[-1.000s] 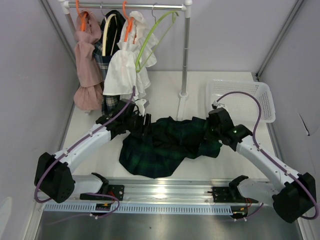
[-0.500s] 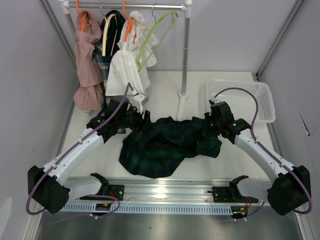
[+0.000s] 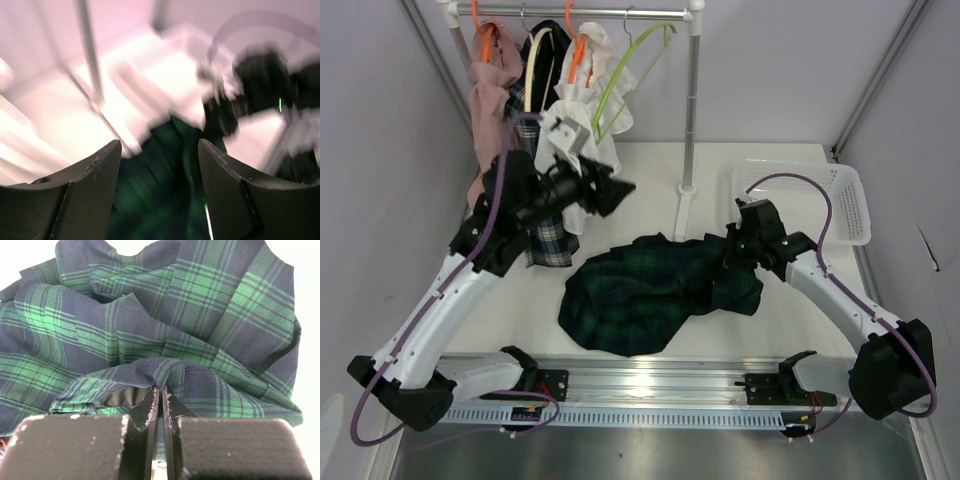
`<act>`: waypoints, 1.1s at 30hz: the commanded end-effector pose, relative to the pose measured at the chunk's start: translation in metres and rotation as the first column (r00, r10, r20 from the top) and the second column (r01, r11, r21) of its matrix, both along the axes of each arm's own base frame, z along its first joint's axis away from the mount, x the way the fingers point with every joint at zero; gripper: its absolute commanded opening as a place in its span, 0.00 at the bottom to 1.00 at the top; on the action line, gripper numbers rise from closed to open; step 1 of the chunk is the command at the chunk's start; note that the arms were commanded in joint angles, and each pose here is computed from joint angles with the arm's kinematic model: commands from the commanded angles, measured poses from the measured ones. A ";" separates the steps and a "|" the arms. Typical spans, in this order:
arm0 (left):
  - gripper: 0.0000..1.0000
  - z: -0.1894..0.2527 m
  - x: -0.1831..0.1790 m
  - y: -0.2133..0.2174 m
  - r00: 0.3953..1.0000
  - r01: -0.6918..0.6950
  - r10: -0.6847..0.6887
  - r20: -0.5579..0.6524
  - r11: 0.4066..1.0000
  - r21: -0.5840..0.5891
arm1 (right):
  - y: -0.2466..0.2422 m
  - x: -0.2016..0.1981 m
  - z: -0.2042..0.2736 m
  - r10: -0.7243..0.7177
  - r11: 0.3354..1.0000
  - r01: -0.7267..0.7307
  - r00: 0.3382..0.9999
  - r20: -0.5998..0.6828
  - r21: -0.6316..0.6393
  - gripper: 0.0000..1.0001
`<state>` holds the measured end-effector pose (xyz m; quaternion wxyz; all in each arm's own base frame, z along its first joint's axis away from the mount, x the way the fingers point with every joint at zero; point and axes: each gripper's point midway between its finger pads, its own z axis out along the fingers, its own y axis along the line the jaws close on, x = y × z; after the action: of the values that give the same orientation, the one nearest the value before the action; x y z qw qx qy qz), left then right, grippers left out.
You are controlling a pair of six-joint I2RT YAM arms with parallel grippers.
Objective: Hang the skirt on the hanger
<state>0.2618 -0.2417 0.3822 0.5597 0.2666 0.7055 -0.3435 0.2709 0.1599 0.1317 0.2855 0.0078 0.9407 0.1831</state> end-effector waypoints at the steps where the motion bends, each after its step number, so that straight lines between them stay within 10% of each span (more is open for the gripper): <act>1: 0.68 0.105 0.039 0.015 0.955 -0.181 0.211 0.209 0.971 -0.155 | 0.011 0.017 0.025 0.026 0.999 -0.029 0.997 0.080 0.044 0.00; 18: 0.73 0.153 0.204 0.021 0.821 -0.473 0.452 0.348 0.881 -0.025 | 0.014 0.017 0.022 0.050 0.997 -0.054 0.997 0.066 0.062 0.00; 33: 0.72 0.101 0.229 0.006 0.920 -0.311 0.290 0.265 0.950 0.040 | 0.016 0.019 0.016 0.057 0.996 -0.061 0.997 0.059 0.068 0.00</act>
<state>0.4965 -0.2282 0.4737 0.6757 0.2010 0.6906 -0.1615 0.2764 0.1681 0.1319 0.2798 -0.0043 0.9377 0.2060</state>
